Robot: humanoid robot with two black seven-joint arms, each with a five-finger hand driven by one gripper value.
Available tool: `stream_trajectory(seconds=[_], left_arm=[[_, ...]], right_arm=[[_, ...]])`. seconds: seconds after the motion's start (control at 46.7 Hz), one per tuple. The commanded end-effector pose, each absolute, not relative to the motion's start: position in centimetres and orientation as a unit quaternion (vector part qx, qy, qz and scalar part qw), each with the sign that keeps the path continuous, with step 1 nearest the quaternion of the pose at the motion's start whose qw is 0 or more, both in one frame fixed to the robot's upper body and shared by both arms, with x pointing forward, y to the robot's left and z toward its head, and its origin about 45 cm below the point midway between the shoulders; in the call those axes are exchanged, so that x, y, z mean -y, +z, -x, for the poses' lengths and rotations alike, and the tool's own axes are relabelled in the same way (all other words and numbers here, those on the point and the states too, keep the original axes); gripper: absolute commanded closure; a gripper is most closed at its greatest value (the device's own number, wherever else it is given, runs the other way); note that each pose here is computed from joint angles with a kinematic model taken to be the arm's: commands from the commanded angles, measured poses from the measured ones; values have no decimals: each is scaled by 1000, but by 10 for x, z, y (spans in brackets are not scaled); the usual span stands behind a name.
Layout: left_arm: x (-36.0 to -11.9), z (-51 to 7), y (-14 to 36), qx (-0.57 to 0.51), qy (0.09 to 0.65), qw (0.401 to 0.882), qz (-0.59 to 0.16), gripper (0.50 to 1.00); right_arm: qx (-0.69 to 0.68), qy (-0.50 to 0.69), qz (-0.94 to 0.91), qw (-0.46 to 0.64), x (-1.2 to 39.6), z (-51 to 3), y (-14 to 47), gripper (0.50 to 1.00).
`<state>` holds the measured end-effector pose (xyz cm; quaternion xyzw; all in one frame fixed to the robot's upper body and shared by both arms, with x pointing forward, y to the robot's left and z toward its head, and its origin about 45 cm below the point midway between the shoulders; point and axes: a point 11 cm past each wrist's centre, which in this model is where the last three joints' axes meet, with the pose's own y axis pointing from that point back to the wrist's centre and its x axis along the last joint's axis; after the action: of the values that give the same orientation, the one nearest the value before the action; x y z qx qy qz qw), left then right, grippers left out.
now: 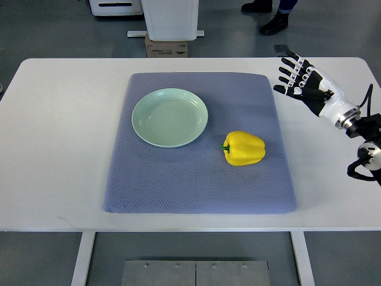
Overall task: Place yellow pepper on plate with right hand
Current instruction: 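Reach the right hand over the yellow pepper, fingers open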
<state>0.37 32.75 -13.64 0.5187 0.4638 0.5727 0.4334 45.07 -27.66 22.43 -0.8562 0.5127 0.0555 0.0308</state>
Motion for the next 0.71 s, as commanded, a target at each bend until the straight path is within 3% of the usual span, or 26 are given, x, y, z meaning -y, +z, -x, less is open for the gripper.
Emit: stream_trajectory(seconds=[0.0,0.685], left_arm=[[-328,-4,-136,-464,573,433,-519,500],[-328,-4,-136,-464,573,433,-519,500]], right_arm=[[-484,31,874,10,264,-447,229,500],[-257,-150,944,-144,219,-414,232,502]])
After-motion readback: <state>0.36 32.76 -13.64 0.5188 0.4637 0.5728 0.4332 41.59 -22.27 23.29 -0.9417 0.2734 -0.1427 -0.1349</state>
